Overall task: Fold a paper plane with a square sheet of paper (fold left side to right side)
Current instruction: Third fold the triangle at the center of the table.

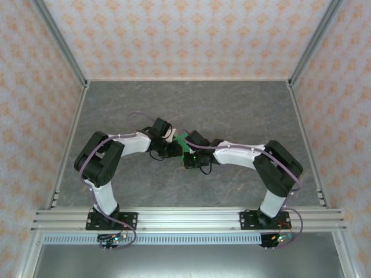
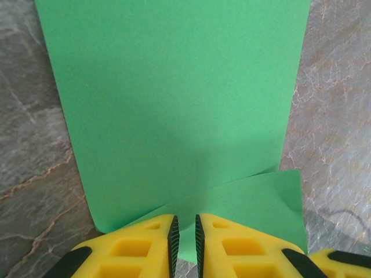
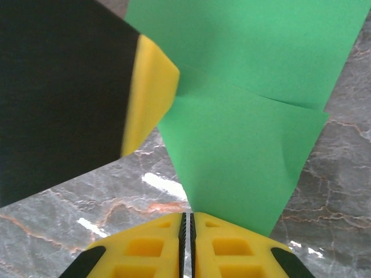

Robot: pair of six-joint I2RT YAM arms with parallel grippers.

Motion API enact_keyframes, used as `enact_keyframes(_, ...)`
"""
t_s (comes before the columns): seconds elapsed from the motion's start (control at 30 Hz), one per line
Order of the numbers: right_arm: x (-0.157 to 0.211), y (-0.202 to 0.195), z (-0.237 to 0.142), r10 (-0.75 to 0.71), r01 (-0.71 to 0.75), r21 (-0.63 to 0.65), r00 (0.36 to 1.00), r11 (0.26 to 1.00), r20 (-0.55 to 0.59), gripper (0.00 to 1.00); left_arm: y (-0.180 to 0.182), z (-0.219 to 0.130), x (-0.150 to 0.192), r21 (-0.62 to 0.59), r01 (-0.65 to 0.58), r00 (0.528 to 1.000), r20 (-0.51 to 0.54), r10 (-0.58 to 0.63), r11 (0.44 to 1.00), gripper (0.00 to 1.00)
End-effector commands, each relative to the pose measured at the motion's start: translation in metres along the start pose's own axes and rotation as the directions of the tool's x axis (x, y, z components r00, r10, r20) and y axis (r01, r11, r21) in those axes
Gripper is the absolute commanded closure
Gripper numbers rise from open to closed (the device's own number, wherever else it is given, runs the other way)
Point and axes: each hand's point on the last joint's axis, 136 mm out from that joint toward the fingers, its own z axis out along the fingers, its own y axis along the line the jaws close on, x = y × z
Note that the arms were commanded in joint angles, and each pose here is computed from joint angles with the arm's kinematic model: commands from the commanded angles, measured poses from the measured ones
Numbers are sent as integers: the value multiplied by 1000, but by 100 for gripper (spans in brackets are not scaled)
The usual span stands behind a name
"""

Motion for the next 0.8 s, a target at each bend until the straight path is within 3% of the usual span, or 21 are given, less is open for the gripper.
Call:
enact_keyframes(0.0, 3, -9, 4, 25, -24, 43, 999, 999, -24, 85, 15, -1, 11, -76, -3, 1000, -18, 2, 997, 79)
enact_keyframes(0.77, 25, -30, 9, 42, -31, 119, 994, 992, -96, 85, 20, 2, 11, -96, -1, 1000, -22, -1, 995, 80)
